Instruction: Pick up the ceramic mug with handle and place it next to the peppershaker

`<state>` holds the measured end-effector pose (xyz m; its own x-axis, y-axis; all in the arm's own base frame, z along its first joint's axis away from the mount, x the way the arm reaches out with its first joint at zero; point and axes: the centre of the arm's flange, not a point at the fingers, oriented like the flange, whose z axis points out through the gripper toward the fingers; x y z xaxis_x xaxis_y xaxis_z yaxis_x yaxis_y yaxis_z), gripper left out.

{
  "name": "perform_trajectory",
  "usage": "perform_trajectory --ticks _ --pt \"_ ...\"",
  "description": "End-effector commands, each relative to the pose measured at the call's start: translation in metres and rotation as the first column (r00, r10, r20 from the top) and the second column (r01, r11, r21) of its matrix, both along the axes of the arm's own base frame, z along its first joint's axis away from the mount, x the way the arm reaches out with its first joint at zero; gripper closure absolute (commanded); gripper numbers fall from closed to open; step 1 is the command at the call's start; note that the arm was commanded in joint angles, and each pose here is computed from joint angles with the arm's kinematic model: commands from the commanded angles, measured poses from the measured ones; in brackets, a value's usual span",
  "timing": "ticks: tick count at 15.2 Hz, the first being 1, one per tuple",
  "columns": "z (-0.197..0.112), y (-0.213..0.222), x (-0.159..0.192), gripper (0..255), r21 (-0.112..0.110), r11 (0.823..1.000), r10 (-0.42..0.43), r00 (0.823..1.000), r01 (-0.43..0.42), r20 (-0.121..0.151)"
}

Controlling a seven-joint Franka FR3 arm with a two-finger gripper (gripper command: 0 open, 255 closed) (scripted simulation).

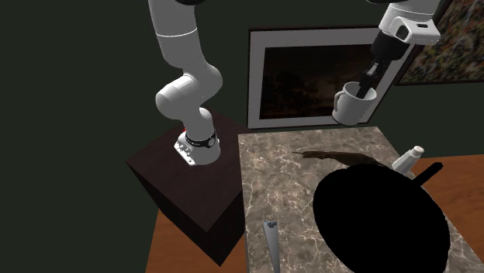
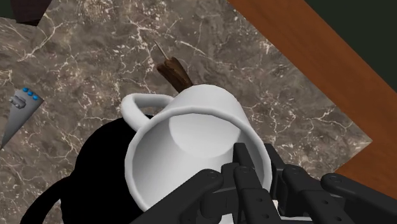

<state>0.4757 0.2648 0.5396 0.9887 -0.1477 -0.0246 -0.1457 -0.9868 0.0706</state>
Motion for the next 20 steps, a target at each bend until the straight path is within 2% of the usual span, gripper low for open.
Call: perform_trajectory --ticks 1,4,20 --pt "-0.001 0.013 0.024 255 0.001 1.000 -0.001 1.000 0.001 0.001" --pt "-0.001 0.033 0.059 255 0.001 1.000 -0.001 1.000 0.001 0.001" --pt "-0.085 0.033 0.059 255 0.001 1.000 -0.001 1.000 0.001 0.001"
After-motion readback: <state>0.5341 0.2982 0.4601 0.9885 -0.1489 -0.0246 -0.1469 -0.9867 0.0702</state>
